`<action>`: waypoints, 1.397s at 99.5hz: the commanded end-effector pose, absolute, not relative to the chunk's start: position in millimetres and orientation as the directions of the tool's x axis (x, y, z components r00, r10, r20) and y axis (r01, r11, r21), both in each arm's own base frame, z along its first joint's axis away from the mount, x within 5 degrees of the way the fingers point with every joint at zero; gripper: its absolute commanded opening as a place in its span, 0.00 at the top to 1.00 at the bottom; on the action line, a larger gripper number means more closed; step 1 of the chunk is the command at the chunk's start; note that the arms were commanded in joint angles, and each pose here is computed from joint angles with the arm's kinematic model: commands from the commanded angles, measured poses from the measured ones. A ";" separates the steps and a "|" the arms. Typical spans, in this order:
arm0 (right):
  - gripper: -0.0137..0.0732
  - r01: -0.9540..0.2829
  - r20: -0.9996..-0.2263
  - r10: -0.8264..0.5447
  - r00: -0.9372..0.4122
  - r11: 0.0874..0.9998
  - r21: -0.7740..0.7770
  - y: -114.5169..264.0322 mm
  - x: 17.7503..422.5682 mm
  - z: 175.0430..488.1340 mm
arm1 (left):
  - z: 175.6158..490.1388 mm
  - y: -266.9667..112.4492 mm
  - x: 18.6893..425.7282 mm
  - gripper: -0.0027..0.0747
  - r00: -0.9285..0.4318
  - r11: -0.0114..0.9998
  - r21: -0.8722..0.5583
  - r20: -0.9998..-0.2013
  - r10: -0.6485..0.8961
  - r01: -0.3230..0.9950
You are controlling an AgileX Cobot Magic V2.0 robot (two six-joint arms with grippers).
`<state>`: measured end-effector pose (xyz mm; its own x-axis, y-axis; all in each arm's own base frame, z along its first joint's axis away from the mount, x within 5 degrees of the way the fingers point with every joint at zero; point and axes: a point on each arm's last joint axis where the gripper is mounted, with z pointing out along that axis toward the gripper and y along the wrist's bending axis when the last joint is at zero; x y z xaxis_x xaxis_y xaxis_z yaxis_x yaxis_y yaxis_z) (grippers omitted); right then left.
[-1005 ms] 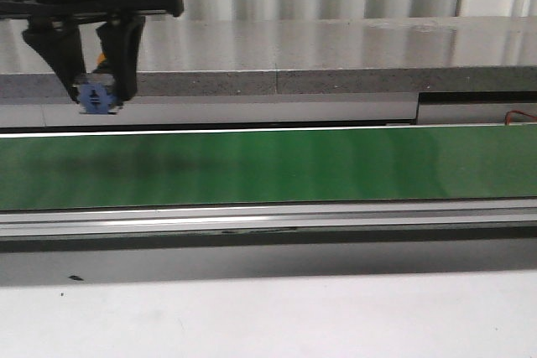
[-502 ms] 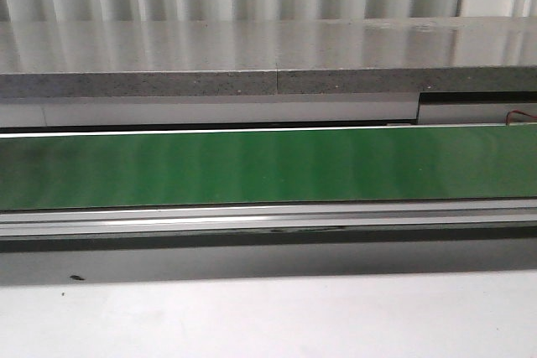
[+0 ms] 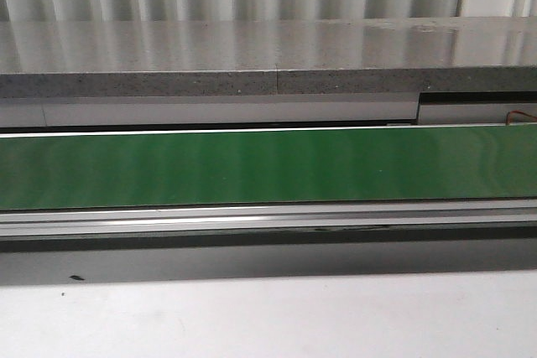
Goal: Move button from right to left
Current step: 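Lift the button with the left gripper and carry it over the blue tray, then lower the button into the blue tray and open the left gripper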
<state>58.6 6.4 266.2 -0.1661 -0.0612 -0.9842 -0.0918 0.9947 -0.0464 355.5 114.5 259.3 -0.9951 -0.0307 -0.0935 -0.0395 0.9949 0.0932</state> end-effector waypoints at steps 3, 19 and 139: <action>0.92 -0.077 -0.995 -0.073 -0.071 0.995 -0.068 5.3 59.1 281.2 | 273.0 127.0 350.3 0.88 -0.991 0.994 0.098 -0.128 -0.035 -0.048; 0.92 -0.077 -0.995 -0.073 -0.071 0.995 -0.068 5.3 59.1 281.2 | 255.6 140.9 357.7 0.88 -0.992 0.993 0.119 -0.125 -0.004 -0.019; 0.92 -0.077 -0.995 -0.073 -0.071 0.995 -0.068 5.3 59.1 281.2 | 236.2 144.0 376.7 0.66 -0.977 0.994 0.108 -0.211 0.008 -0.015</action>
